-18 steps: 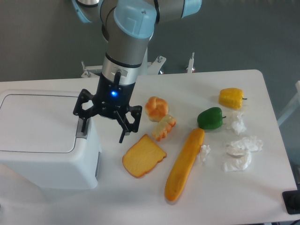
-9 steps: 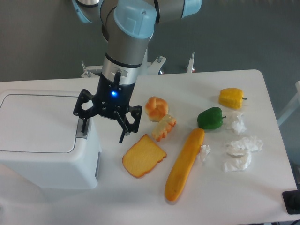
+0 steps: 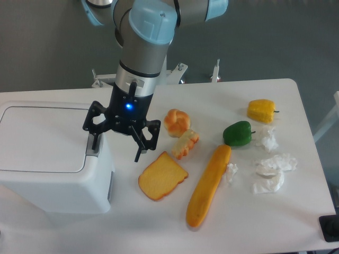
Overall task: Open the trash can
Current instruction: 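Press down on the lid edge with the gripper and hold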
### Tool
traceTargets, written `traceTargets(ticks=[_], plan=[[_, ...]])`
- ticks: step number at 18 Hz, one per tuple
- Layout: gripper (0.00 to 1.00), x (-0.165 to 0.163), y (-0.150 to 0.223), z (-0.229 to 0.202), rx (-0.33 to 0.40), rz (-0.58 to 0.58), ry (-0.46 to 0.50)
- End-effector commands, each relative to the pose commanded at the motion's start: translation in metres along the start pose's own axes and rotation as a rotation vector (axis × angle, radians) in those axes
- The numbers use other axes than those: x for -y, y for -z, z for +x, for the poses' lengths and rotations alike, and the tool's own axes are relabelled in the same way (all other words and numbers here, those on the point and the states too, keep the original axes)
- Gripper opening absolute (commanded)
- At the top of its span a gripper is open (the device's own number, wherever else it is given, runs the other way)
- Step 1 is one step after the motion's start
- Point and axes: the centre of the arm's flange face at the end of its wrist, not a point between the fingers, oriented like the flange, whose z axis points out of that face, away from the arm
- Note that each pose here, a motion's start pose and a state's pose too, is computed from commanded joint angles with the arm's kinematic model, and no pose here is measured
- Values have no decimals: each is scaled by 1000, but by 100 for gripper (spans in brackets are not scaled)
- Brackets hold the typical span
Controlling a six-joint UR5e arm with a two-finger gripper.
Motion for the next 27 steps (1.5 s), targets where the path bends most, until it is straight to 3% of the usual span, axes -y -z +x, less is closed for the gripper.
traceTargets(ticks=[27], plan=[[100, -2, -2, 0, -2, -5, 3]])
